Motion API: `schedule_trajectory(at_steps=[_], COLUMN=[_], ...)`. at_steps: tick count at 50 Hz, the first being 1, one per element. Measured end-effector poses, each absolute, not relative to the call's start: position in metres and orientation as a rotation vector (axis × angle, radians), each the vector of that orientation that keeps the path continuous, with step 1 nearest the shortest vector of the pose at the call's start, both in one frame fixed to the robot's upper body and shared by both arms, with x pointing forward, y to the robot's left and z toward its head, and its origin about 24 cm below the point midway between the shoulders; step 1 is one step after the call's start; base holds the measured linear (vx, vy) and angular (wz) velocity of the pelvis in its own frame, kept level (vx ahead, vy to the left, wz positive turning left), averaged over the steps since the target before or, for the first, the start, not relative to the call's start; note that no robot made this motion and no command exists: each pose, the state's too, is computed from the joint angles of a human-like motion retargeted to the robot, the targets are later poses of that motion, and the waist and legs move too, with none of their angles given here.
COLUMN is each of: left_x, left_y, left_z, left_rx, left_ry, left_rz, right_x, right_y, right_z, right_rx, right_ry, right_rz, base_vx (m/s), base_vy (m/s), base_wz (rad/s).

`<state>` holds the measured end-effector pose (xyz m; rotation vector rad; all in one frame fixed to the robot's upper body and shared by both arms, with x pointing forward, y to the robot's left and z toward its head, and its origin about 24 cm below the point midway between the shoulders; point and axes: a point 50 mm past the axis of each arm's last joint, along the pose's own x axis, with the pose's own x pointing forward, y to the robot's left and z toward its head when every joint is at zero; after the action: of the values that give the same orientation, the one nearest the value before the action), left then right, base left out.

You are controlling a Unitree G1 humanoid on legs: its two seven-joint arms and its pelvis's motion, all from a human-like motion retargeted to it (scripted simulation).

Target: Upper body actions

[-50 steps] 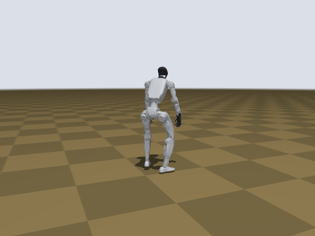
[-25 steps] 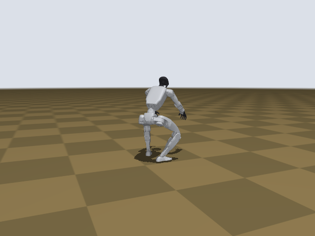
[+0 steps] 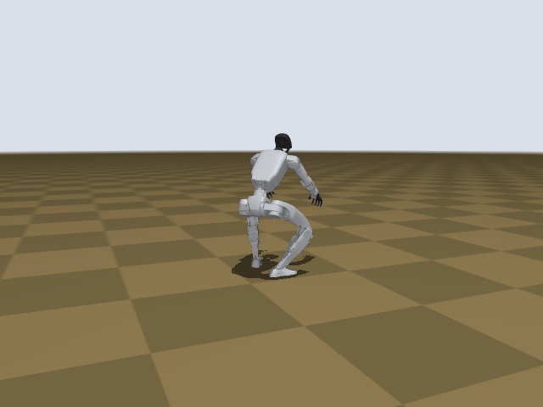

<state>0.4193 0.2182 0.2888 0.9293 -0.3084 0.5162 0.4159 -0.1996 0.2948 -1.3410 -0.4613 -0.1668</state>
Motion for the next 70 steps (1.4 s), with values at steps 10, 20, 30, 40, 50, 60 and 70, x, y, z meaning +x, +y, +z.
schedule_trajectory(at_steps=[10,20,30,40,50,60,70], left_x=[0.421,0.391,0.238,-0.008,-0.1,-0.051,0.03], left_y=[0.228,0.258,0.253,0.195,0.125,0.162,0.19], left_z=[0.251,0.117,-0.091,-0.18,-0.168,-0.179,-0.18], left_rx=[0.99,0.948,0.628,0.012,-0.395,-0.225,-0.055], left_ry=[-0.19,0.143,0.804,1.558,1.788,1.699,1.467], left_rz=[0.476,0.18,-0.096,0.039,0.23,0.092,0.023], right_x=[0.42,0.381,0.217,-0.005,-0.069,0.007,0.092], right_y=[-0.212,-0.241,-0.286,-0.272,-0.214,-0.238,-0.216], right_z=[0.238,0.089,-0.094,-0.16,-0.166,-0.171,-0.167], right_rx=[-1.359,-1.436,-1.494,-1.006,-0.131,-0.839,-0.676], right_ry=[-0.292,0.076,0.809,1.711,1.898,1.648,1.286], right_rz=[-0.136,0.079,0.44,0.628,0.122,0.685,0.486], base_vx=[0.02,0.19,0.36,0.37,0.1,0.01,0.0], base_vy=[0.0,0.08,0.03,0.13,0.03,0.0,0.0], base_wz=[-0.03,0.07,0.2,-0.04,-0.03,-0.07,0.0])
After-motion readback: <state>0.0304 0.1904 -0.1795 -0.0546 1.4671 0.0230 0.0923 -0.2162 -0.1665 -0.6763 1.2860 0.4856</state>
